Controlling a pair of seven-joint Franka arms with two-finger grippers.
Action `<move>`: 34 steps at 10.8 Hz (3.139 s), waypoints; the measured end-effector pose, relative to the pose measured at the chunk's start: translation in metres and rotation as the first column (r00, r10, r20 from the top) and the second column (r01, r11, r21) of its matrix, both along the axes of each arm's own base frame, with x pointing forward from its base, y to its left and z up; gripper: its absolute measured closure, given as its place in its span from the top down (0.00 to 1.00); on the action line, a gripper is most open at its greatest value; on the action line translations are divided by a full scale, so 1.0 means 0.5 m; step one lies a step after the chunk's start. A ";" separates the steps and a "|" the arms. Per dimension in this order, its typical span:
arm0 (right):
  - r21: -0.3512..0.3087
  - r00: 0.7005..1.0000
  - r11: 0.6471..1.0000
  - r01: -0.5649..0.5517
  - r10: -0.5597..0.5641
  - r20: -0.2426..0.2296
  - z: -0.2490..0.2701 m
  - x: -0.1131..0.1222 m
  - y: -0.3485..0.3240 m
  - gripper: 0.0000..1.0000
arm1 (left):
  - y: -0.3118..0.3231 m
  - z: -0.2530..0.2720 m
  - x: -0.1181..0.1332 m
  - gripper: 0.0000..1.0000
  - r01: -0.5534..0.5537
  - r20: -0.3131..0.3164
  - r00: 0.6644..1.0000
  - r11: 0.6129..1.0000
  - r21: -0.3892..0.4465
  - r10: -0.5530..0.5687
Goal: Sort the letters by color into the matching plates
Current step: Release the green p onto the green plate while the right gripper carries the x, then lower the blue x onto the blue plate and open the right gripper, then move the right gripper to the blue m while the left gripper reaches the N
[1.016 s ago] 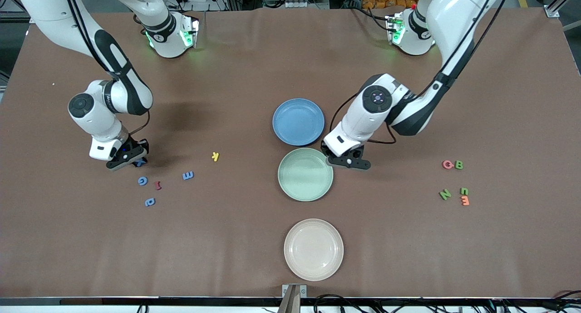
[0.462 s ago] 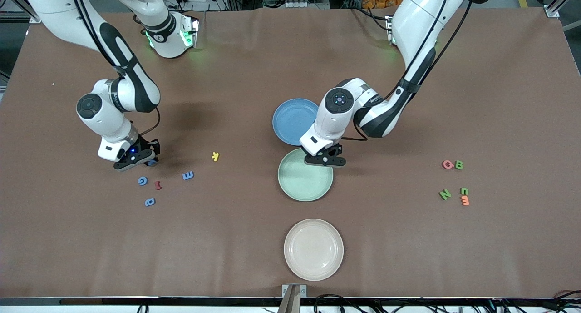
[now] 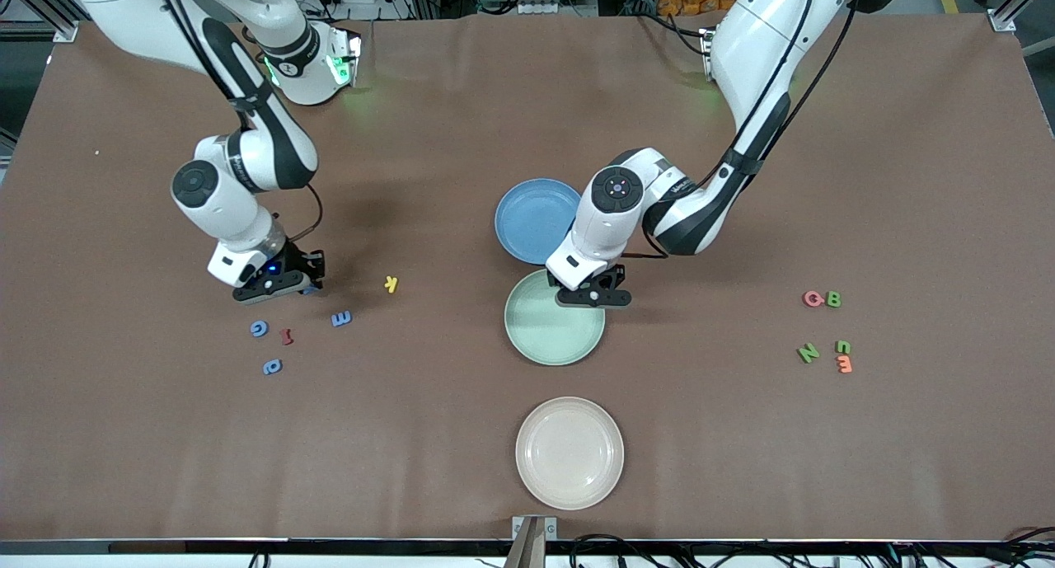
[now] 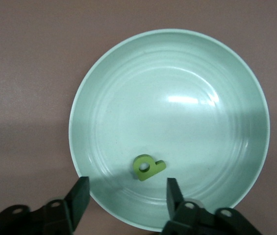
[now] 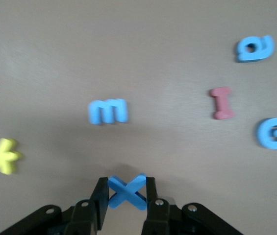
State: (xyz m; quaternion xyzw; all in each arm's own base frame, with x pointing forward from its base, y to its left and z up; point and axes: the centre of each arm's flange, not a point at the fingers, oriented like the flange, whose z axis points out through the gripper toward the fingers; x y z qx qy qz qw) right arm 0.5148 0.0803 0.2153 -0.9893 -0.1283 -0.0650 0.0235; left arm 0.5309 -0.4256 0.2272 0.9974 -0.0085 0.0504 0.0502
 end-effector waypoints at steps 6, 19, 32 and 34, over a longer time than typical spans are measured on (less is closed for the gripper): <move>0.083 0.975 0.971 0.222 -0.219 -0.045 0.036 -0.057 0.302 0.35 | 0.128 0.023 0.088 1.00 -0.045 0.007 0.999 0.996 0.077 0.045; 0.065 0.951 0.962 0.266 -0.251 -0.183 0.090 -0.196 0.812 0.35 | 0.453 0.095 0.208 1.00 0.072 -0.005 0.997 0.985 0.156 -0.073; -0.037 0.908 0.922 0.386 -0.387 -0.161 0.082 -0.096 0.740 1.00 | 0.773 0.017 0.239 1.00 -0.063 -0.060 0.996 0.987 0.149 0.073; -0.040 0.903 0.913 0.405 -0.407 -0.138 0.090 -0.027 0.664 1.00 | 0.762 0.015 0.238 1.00 -0.170 -0.056 0.982 0.975 0.141 0.179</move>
